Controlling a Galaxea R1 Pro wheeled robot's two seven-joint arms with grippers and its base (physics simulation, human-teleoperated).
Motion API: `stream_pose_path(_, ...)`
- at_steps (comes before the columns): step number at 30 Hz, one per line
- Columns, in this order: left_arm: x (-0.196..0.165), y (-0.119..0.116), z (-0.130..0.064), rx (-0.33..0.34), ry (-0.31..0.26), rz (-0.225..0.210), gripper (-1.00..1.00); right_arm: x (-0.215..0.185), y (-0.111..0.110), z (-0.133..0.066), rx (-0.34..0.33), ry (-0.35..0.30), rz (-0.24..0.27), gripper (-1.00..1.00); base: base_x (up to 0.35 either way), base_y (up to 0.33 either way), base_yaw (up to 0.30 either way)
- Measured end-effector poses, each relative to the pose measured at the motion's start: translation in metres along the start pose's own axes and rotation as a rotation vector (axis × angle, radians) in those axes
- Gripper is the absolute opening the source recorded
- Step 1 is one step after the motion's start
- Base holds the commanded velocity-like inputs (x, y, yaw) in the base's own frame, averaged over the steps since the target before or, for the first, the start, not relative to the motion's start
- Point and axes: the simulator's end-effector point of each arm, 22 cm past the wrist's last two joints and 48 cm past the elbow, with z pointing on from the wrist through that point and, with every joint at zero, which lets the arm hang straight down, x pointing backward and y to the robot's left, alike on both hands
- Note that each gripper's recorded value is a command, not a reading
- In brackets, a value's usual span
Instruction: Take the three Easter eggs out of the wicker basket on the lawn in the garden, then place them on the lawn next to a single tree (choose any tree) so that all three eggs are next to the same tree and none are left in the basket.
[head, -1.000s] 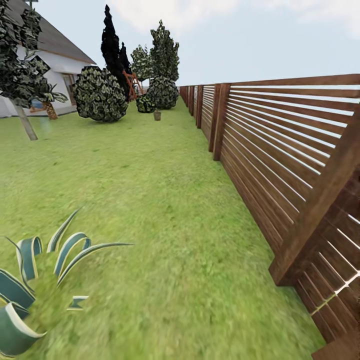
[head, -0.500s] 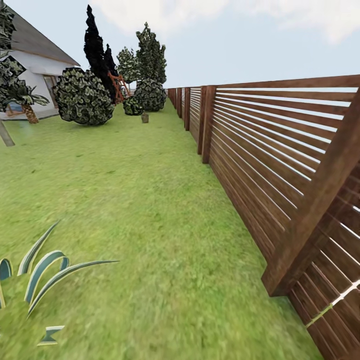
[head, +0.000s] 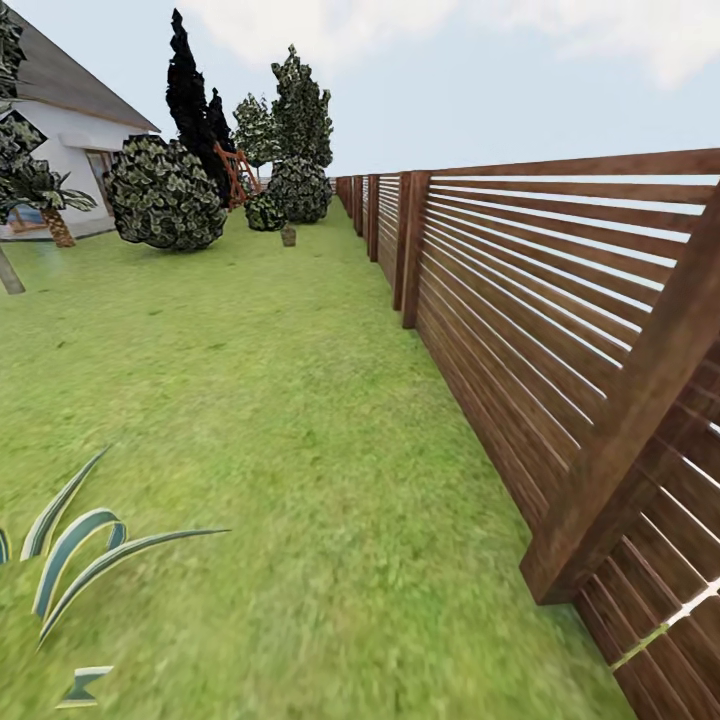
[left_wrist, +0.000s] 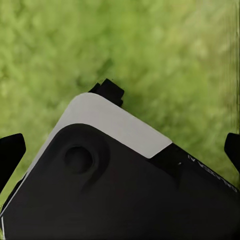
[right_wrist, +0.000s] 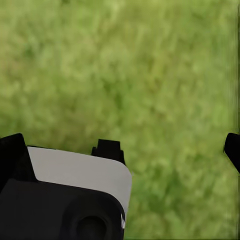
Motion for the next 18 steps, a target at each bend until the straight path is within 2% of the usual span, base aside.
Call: stream_pose_path(18, -0.0005, 0.0008, 0.0001, -0.001, -0.001, 0.001, 1.00, -0.0001, 0.0010, 0.0000, -0.001, 0.000, -0.001, 1.00, 0.305, -0.098, 0.000)
